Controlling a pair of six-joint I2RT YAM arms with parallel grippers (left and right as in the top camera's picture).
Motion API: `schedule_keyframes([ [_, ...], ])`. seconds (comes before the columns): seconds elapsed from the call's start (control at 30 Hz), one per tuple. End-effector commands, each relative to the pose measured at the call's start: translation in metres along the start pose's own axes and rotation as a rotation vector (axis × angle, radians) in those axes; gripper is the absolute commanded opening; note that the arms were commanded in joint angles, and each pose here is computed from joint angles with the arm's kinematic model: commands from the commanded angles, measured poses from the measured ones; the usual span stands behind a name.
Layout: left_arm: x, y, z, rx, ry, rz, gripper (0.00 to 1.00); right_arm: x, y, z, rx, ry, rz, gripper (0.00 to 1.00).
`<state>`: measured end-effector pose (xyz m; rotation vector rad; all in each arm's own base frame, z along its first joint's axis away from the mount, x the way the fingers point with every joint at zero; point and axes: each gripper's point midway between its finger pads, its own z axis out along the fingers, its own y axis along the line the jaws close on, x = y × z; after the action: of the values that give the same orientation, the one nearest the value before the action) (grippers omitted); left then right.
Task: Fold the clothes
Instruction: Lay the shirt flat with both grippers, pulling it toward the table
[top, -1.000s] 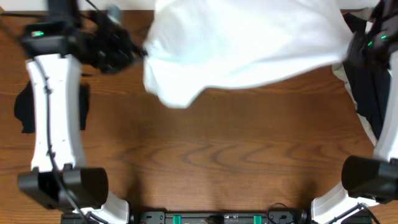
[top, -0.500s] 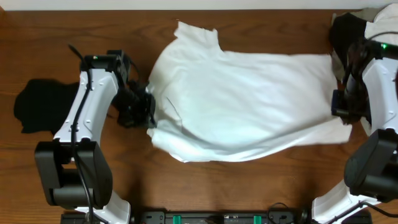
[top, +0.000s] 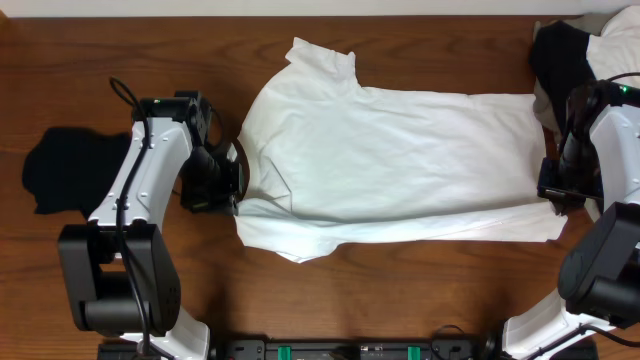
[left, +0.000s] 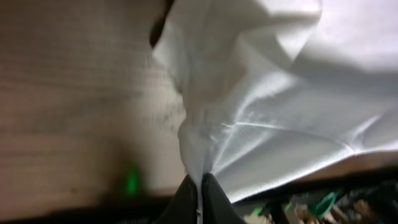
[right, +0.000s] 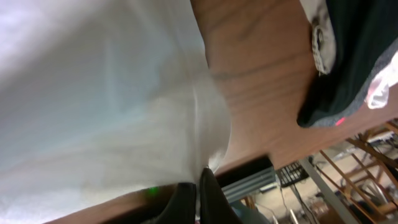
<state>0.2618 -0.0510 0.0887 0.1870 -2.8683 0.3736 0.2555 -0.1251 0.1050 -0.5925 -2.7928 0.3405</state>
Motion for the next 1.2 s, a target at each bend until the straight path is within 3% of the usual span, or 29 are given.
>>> schedule_keyframes([
  [0.0, -0.012, 0.003, -0.005, -0.013, -0.067, -0.022, 0.06, -0.005, 0.001, -0.001, -0.012, -0.03, 0.025, 0.01],
  [0.33, -0.068, -0.006, -0.015, 0.038, -0.296, -0.101, 0.06, -0.048, 0.016, -0.007, -0.088, -0.2, 0.058, 0.01],
  [0.9, -0.094, -0.042, -0.022, 0.121, -0.408, -0.016, 0.06, -0.069, 0.029, 0.013, -0.126, -0.281, 0.075, 0.01],
  [0.97, -0.095, -0.041, -0.022, 0.111, -0.416, -0.018, 0.06, -0.076, 0.03, 0.011, -0.135, -0.313, 0.082, 0.15],
  [1.07, -0.096, -0.038, -0.022, 0.098, -0.422, -0.02, 0.06, -0.084, 0.03, 0.008, -0.139, -0.345, 0.089, 0.49],
  [1.17, -0.097, -0.037, -0.022, 0.088, -0.425, -0.022, 0.06, -0.085, 0.03, 0.008, -0.14, -0.348, 0.09, 0.51],
])
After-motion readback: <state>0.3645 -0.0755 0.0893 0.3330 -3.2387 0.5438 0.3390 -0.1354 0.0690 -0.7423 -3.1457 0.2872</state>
